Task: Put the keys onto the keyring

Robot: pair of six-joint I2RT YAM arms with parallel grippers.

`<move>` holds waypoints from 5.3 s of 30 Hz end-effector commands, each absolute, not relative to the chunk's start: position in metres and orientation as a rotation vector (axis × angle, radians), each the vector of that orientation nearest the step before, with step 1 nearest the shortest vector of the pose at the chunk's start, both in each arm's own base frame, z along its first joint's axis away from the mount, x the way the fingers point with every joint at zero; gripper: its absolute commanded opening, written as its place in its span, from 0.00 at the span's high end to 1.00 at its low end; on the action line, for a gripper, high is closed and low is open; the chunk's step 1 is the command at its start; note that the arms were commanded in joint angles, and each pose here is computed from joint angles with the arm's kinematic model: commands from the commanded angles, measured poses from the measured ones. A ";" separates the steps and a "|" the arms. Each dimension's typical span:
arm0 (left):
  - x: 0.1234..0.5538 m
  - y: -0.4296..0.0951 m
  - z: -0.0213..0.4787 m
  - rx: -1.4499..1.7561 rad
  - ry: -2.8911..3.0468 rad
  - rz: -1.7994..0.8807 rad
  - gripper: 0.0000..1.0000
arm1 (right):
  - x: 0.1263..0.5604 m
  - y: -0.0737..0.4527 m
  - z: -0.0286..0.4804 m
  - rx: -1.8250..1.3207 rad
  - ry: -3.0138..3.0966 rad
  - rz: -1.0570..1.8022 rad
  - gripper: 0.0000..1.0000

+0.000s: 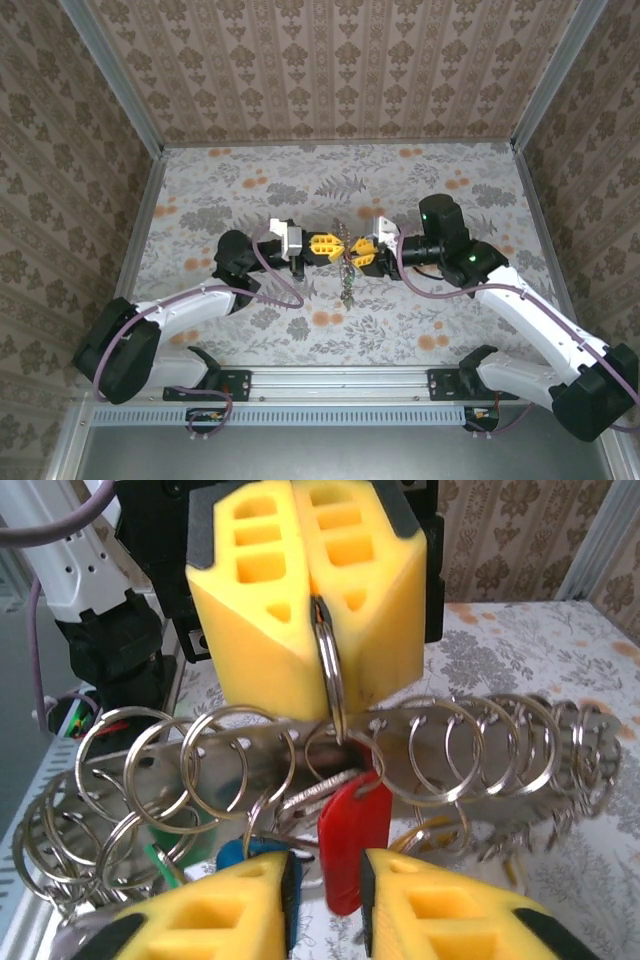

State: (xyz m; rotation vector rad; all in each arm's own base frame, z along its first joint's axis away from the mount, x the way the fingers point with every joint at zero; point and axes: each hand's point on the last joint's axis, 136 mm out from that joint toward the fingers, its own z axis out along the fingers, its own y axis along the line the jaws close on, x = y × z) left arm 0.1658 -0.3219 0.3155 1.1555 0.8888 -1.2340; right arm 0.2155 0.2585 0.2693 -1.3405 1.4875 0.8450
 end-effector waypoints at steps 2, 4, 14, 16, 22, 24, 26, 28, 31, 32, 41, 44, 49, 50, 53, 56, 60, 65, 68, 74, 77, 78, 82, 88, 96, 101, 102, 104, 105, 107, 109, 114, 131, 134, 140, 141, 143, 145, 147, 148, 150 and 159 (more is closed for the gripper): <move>0.155 -0.316 0.331 1.166 0.793 -1.245 1.00 | 0.205 0.259 0.270 -1.339 1.443 0.900 0.62; 0.151 -0.316 0.332 1.187 0.778 -1.257 1.00 | 0.206 0.261 0.269 -1.324 1.447 0.913 0.61; 0.139 -0.315 0.329 1.277 0.744 -1.315 1.00 | 0.207 0.280 0.263 -1.247 1.383 0.904 0.66; 0.137 -0.313 0.328 1.286 0.735 -1.312 1.00 | 0.200 0.286 0.258 -1.270 1.381 0.923 0.65; 0.125 -0.302 0.327 1.339 0.686 -1.305 1.00 | 0.194 0.286 0.260 -1.232 1.368 0.965 0.61; 0.123 -0.299 0.326 1.354 0.685 -1.310 1.00 | 0.193 0.283 0.258 -1.226 1.375 0.954 0.61; 0.122 -0.295 0.327 1.366 0.686 -1.319 1.00 | 0.191 0.280 0.255 -1.223 1.381 0.933 0.62; 0.120 -0.293 0.330 1.375 0.682 -1.321 1.00 | 0.191 0.276 0.250 -1.219 1.384 0.905 0.61; 0.117 -0.291 0.329 1.408 0.682 -1.330 1.00 | 0.190 0.271 0.246 -1.221 1.381 0.861 0.61; 0.117 -0.290 0.328 1.420 0.685 -1.333 1.00 | 0.189 0.268 0.243 -1.237 1.387 0.839 0.60; 0.105 -0.290 0.315 1.546 0.711 -1.337 1.00 | 0.182 0.248 0.240 -1.239 1.373 0.740 0.56; 0.098 -0.290 0.310 1.607 0.711 -1.322 1.00 | 0.178 0.254 0.245 -1.258 1.350 0.792 0.64; 0.098 -0.292 0.309 1.645 0.747 -1.314 1.00 | 0.173 0.270 0.259 -1.279 1.294 0.872 0.70; 0.102 -0.295 0.308 1.636 0.770 -1.286 1.00 | 0.174 0.272 0.260 -1.275 1.285 0.876 0.68; 0.112 -0.299 0.305 1.618 0.821 -1.234 1.00 | 0.178 0.272 0.263 -1.260 1.272 0.852 0.66; 0.115 -0.300 0.302 1.618 0.842 -1.219 1.00 | 0.179 0.270 0.263 -1.269 1.266 0.820 0.64; 0.117 -0.301 0.301 1.622 0.834 -1.217 1.00 | 0.180 0.269 0.265 -1.293 1.266 0.788 0.65; 0.121 -0.303 0.303 1.623 0.832 -1.209 1.00 | 0.178 0.281 0.279 -1.310 1.223 0.863 0.68; 0.123 -0.303 0.305 1.624 0.817 -1.190 1.00 | 0.178 0.289 0.277 -1.316 1.220 0.881 0.68; 0.127 -0.305 0.307 1.621 0.811 -1.163 1.00 | 0.176 0.296 0.271 -1.296 1.216 0.885 0.68; 0.128 -0.305 0.308 1.619 0.805 -1.154 1.00 | 0.180 0.298 0.266 -1.261 1.234 0.861 0.67; 0.129 -0.305 0.309 1.618 0.805 -1.150 1.00 | 0.181 0.298 0.265 -1.252 1.240 0.854 0.67; 0.133 -0.304 0.308 1.608 0.811 -1.135 1.00 | 0.182 0.296 0.253 -1.235 1.278 0.857 0.64; 0.138 -0.302 0.309 1.597 0.817 -1.121 1.00 | 0.188 0.283 0.245 -1.170 1.321 0.784 0.61; 0.140 -0.301 0.310 1.592 0.816 -1.130 1.00 | 0.188 0.275 0.245 -1.112 1.316 0.750 0.64; 0.142 -0.302 0.310 1.590 0.815 -1.139 1.00 | 0.191 0.283 0.248 -1.123 1.296 0.752 0.67; 0.141 -0.302 0.310 1.592 0.814 -1.143 1.00 | 0.191 0.284 0.248 -1.124 1.293 0.750 0.68; 0.141 -0.303 0.309 1.593 0.817 -1.154 1.00 | 0.193 0.285 0.249 -1.118 1.285 0.743 0.70; 0.140 -0.303 0.309 1.594 0.817 -1.156 1.00 | 0.194 0.285 0.249 -1.120 1.282 0.737 0.70; 0.140 -0.303 0.309 1.593 0.820 -1.158 1.00 | 0.194 0.285 0.250 -1.124 1.277 0.736 0.70; 0.141 -0.303 0.308 1.590 0.825 -1.147 1.00 | 0.188 0.287 0.251 -1.149 1.261 0.757 0.69; 0.148 -0.304 0.305 1.580 0.864 -1.144 1.00 | 0.172 0.289 0.250 -1.212 1.242 0.796 0.65; 0.155 -0.296 0.309 1.583 0.854 -1.180 1.00 | 0.191 0.265 0.238 -1.153 1.306 0.607 0.62; 0.154 -0.296 0.310 1.586 0.851 -1.189 1.00 | 0.204 0.268 0.241 -1.115 1.326 0.586 0.67; 0.154 -0.296 0.310 1.584 0.854 -1.189 1.00 | 0.208 0.280 0.248 -1.095 1.299 0.641 0.68; 0.154 -0.295 0.310 1.584 0.853 -1.188 1.00 | 0.206 0.281 0.250 -1.095 1.289 0.660 0.68; 0.154 -0.295 0.310 1.582 0.857 -1.183 1.00 | 0.202 0.284 0.251 -1.096 1.279 0.698 0.68; 0.153 -0.295 0.310 1.582 0.859 -1.184 1.00 | 0.197 0.285 0.253 -1.100 1.267 0.729 0.67; 0.153 -0.295 0.310 1.582 0.857 -1.184 1.00 | 0.195 0.285 0.253 -1.102 1.268 0.731 0.66; 0.153 -0.295 0.309 1.583 0.857 -1.185 1.00 | 0.196 0.284 0.253 -1.097 1.269 0.725 0.66; 0.152 -0.294 0.309 1.584 0.857 -1.189 1.00 | 0.198 0.283 0.254 -1.087 1.271 0.711 0.66; 0.151 -0.294 0.308 1.583 0.860 -1.191 1.00 | 0.207 0.290 0.260 -1.062 1.263 0.702 0.71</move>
